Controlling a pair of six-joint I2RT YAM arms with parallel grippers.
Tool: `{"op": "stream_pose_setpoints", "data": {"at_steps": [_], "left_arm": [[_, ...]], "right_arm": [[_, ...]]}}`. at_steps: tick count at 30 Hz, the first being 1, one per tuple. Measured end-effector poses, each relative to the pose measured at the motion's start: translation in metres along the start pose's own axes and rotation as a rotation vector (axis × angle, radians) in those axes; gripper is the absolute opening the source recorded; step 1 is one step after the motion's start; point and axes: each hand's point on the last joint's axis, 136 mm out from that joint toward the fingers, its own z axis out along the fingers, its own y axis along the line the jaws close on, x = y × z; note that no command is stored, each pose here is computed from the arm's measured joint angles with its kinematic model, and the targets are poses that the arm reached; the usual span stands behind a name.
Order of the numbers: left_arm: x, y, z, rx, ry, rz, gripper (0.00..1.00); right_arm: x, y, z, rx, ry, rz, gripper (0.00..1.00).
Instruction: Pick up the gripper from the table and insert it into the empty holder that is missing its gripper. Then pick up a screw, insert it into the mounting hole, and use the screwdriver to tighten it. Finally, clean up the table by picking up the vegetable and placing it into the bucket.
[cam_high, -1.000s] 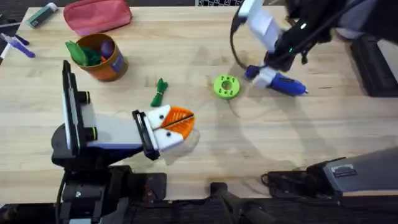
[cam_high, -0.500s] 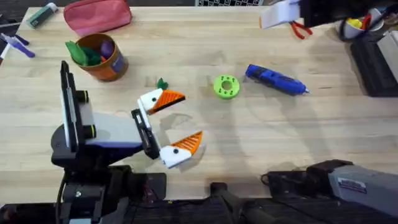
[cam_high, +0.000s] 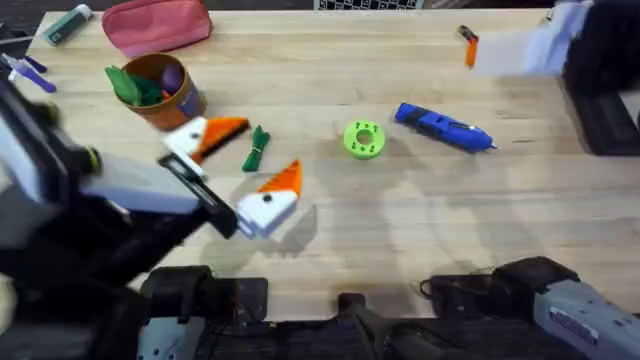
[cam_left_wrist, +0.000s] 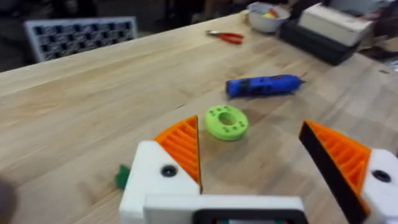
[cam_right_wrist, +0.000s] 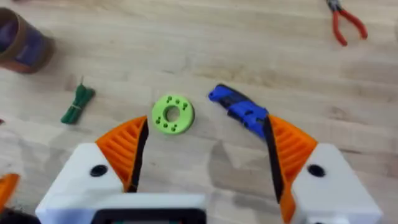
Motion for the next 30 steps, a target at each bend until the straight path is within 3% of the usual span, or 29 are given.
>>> {"op": "stream_pose_setpoints", "data": {"at_steps": [4, 8, 12, 15, 22, 30], "left_arm": [[-0.025, 0.019, -0.009, -0.128, 0.109, -0.003, 0.985], [-0.04, 0.041, -0.012, -0.223, 0.262, -0.057, 0.985], [-0.041, 0.061, -0.007, -0.268, 0.434, -0.139, 0.985], [-0.039, 0.078, 0.002, -0.291, 0.526, -0.178, 0.985], [-0.009, 0.111, 0.02, -0.342, 0.69, -0.243, 0.985], [0.054, 0.142, 0.039, -0.373, 0.973, -0.325, 0.985]], "right_arm": [[0.036, -0.005, 0.004, 0.004, 0.03, 0.016, 0.994], [0.074, -0.01, 0.012, 0.011, 0.085, 0.023, 0.994], [0.107, -0.014, 0.02, 0.019, 0.158, 0.025, 0.994], [0.108, -0.015, 0.024, 0.018, 0.158, 0.024, 0.994], [0.109, -0.015, 0.029, 0.02, 0.175, 0.026, 0.992], [0.11, -0.015, 0.031, 0.022, 0.189, 0.027, 0.994]]}}
